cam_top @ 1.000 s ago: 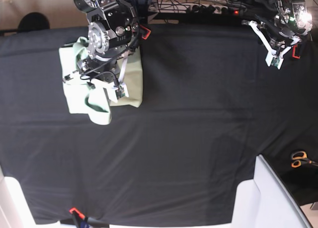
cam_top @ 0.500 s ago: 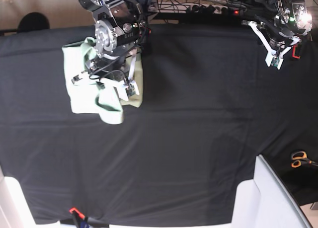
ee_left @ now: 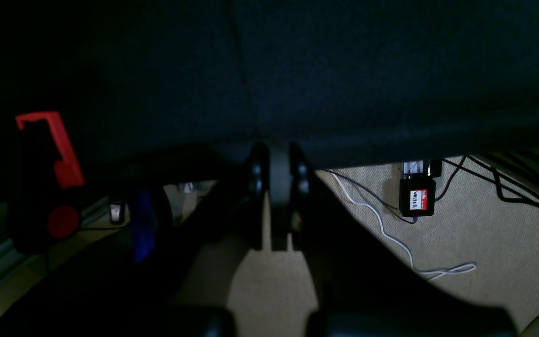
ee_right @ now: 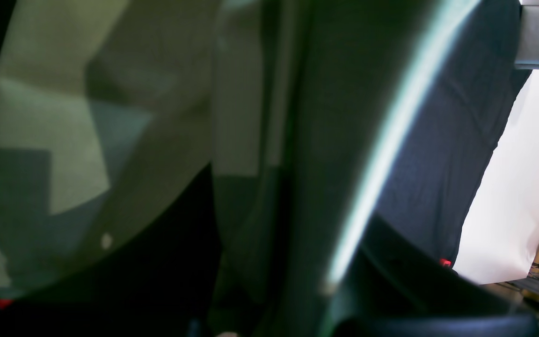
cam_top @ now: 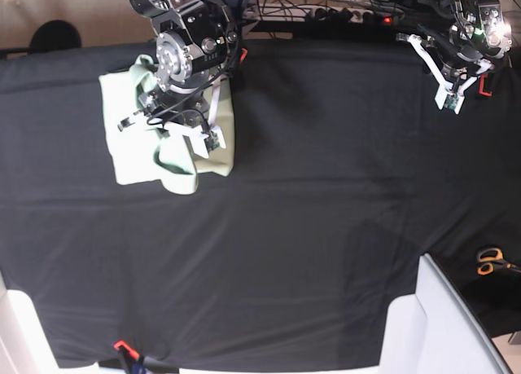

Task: Fold the T-shirt properly
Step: 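Lower the folded end, open the right gripper and withdraw it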

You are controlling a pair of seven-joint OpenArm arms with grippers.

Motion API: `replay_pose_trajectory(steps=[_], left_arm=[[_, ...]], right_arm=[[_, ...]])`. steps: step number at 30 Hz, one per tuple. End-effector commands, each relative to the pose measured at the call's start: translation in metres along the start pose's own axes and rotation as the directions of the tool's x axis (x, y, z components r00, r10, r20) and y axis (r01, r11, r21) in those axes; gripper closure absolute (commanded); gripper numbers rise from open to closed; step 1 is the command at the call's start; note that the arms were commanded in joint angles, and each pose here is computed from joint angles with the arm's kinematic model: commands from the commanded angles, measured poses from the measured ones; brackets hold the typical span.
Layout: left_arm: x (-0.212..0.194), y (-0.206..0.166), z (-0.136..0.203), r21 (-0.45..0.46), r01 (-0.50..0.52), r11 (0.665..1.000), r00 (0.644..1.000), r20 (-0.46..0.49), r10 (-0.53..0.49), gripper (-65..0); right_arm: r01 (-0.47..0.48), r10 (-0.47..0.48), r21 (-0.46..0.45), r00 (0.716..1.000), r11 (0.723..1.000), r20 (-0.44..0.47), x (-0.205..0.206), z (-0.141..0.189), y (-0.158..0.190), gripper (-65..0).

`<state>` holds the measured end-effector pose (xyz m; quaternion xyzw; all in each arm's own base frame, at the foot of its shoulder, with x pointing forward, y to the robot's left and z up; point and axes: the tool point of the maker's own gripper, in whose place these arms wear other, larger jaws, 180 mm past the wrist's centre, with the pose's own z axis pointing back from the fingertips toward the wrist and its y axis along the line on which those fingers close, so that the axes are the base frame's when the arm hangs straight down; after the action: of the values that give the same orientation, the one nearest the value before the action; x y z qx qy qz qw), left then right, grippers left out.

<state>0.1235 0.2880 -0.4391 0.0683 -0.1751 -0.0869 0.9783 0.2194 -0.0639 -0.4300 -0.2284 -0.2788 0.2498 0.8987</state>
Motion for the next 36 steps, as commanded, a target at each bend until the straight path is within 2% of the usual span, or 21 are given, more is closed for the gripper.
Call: replay_pose_trajectory(steps=[1,5,7,13,18,21,25,31,36], left_arm=[[0.005,0.005,0.003,0.014,0.006,1.000,1.000,0.018,-0.007,0.0],[0.004,0.005,0.003,0.013,0.006,1.000,1.000,0.017,-0.006,0.0],[0.004,0.005,0.003,0.013,0.006,1.000,1.000,0.017,-0.006,0.0],[0.005,0.006,0.003,0.014,0.006,1.000,1.000,0.018,-0.006,0.0],[0.005,0.006,0.003,0.014,0.005,1.000,1.000,0.020,-0.006,0.0],[0.005,0.006,0.003,0.014,0.005,1.000,1.000,0.020,-0.006,0.0],[0.006,0.006,0.003,0.014,0.005,1.000,1.000,0.021,-0.006,0.0],[0.007,0.006,0.003,0.015,0.005,1.000,1.000,0.023,-0.005,0.0],[0.007,0.006,0.003,0.015,0.005,1.000,1.000,0.023,-0.005,0.0]], right_arm=[[0.027,-0.026,-0.024,0.999,0.999,0.046,0.015,0.004,-0.008,-0.1],[0.030,-0.029,-0.020,0.998,0.999,0.048,0.016,0.004,-0.007,-0.4],[0.037,-0.037,-0.010,0.998,0.999,0.047,0.016,0.005,-0.005,-2.6],[0.138,-0.143,0.074,0.987,0.988,0.072,0.028,0.014,0.000,-22.8],[0.166,-0.175,0.095,0.980,0.981,0.090,0.036,0.019,-0.001,-37.4],[0.216,-0.232,0.142,0.967,0.966,0.102,0.043,0.025,0.001,-46.1],[0.264,-0.286,0.222,0.956,0.939,0.071,0.047,0.033,0.011,-55.7],[0.285,-0.332,0.342,0.939,0.895,0.086,0.066,0.051,0.030,-57.6],[0.315,-0.382,0.351,0.914,0.881,0.138,0.082,0.062,0.015,-57.6]])
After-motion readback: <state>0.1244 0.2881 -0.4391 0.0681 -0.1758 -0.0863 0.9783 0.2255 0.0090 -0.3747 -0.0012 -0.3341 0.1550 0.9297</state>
